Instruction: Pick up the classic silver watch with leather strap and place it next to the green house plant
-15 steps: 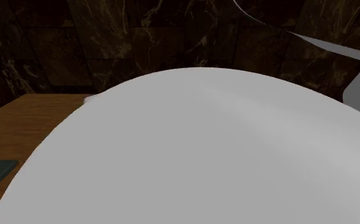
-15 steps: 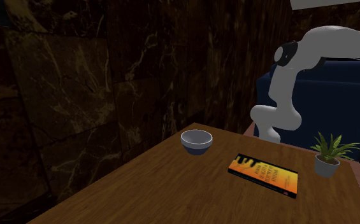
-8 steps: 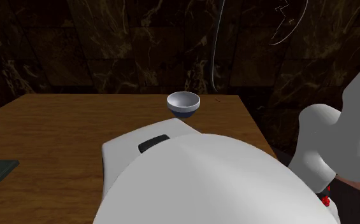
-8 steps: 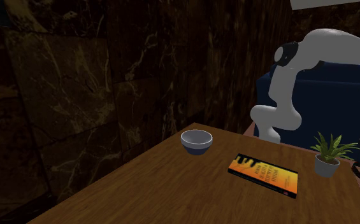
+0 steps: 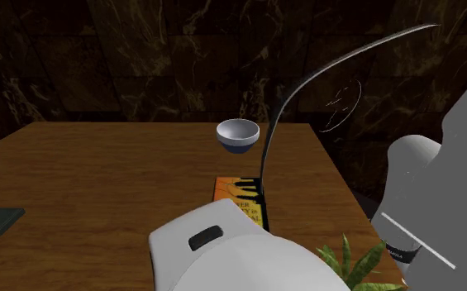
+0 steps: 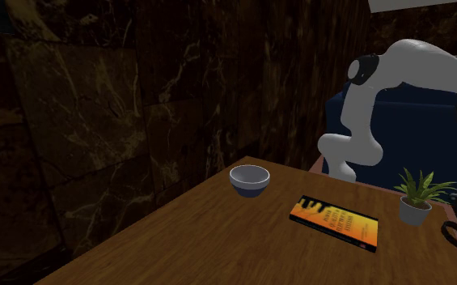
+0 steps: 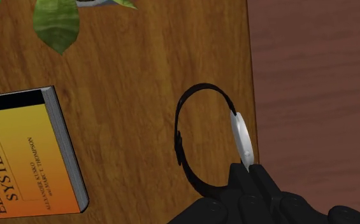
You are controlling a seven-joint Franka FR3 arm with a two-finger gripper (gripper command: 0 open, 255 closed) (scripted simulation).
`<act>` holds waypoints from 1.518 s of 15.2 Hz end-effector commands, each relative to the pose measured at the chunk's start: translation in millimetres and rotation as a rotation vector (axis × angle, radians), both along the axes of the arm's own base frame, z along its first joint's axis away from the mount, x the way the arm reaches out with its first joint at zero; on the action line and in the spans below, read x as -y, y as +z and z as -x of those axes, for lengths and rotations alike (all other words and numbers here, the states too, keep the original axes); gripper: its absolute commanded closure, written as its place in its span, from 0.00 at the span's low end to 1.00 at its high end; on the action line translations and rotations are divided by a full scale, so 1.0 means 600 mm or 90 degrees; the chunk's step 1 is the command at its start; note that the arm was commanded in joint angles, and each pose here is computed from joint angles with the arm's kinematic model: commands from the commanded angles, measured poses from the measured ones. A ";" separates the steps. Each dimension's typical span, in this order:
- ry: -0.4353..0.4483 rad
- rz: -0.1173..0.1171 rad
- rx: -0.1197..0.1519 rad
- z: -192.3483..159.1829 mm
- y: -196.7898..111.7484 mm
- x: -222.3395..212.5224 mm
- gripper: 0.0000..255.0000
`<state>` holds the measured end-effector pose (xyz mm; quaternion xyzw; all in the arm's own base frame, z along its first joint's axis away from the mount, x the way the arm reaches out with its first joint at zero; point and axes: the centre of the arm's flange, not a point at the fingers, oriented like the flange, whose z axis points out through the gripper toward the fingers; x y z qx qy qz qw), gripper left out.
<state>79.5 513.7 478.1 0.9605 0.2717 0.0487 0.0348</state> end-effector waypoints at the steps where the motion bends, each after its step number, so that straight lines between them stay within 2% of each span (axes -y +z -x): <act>1: 0.000 0.000 0.000 0.000 -0.018 0.001 1.00; 7: 0.000 0.000 0.000 0.000 -0.068 0.001 1.00; 15: 0.000 0.000 0.000 0.000 -0.068 0.001 1.00; 16: 0.000 0.000 0.000 0.000 -0.068 0.001 0.00; 21: 0.000 0.000 0.000 0.001 -0.068 0.001 0.00; 23: 0.000 0.000 0.000 0.005 -0.025 0.000 0.00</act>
